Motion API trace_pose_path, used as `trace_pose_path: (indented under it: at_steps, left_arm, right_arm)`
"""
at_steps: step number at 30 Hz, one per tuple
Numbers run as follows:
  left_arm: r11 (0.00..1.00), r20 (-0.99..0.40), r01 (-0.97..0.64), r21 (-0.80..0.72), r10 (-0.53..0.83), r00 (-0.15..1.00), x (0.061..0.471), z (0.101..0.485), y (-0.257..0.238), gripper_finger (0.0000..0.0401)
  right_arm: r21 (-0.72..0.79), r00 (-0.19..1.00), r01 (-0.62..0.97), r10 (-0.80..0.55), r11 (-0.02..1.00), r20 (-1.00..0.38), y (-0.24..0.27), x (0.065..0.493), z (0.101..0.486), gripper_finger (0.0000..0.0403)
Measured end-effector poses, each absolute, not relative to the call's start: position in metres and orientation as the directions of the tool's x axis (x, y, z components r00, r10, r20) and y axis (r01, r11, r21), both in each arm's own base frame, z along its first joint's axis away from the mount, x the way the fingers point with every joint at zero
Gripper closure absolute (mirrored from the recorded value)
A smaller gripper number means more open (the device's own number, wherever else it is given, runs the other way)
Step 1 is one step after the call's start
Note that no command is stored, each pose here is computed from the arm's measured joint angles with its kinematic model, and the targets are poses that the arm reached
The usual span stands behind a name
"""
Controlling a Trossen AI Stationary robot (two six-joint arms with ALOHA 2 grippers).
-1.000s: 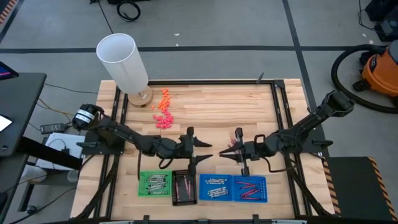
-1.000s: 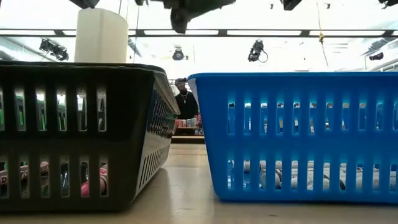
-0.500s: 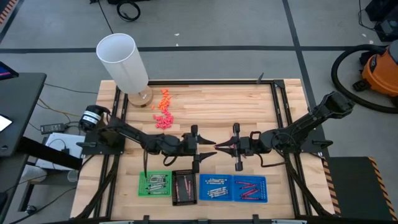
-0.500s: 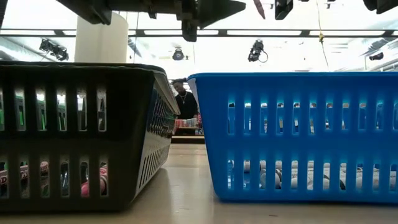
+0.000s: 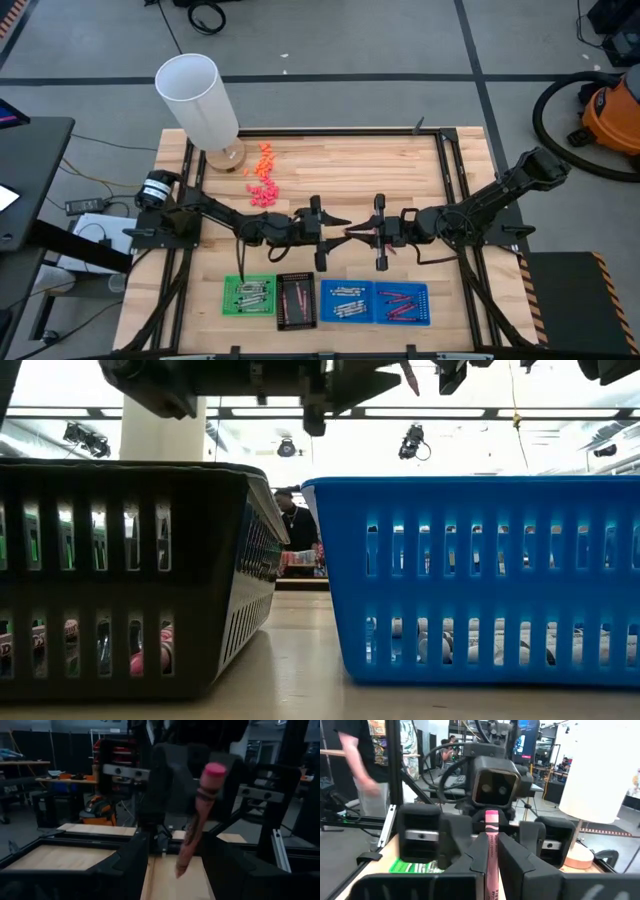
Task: Sort crayons
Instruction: Put the pink crayon into the black bin
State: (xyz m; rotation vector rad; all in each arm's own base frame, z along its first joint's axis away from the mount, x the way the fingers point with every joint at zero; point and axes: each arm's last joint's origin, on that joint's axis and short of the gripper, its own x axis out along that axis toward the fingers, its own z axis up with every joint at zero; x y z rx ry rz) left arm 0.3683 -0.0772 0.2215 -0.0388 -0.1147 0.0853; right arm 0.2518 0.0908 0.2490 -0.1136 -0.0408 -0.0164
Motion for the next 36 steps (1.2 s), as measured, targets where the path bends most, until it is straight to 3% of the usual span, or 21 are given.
trace_pose_path:
  at_steps: [11,22,36]
  left_arm:
    - [0.996,0.086,-0.091,-0.007,0.091,0.992,0.382,0.217,-0.078,0.0269]
    - [0.996,0.056,-0.094,0.002,0.094,0.994,0.382,0.213,-0.077,0.0380]
    - [0.997,-0.138,-0.045,0.061,0.053,0.989,0.377,0.195,-0.093,0.0371]
  right_arm:
    - [-0.116,0.999,0.022,-0.019,0.993,0.026,0.090,0.256,0.244,0.0366]
    - [-0.088,0.997,0.081,-0.081,0.993,0.010,0.091,0.258,0.238,0.0332]
    - [-0.033,0.990,0.116,-0.118,0.993,-0.079,0.094,0.249,0.236,0.0249]
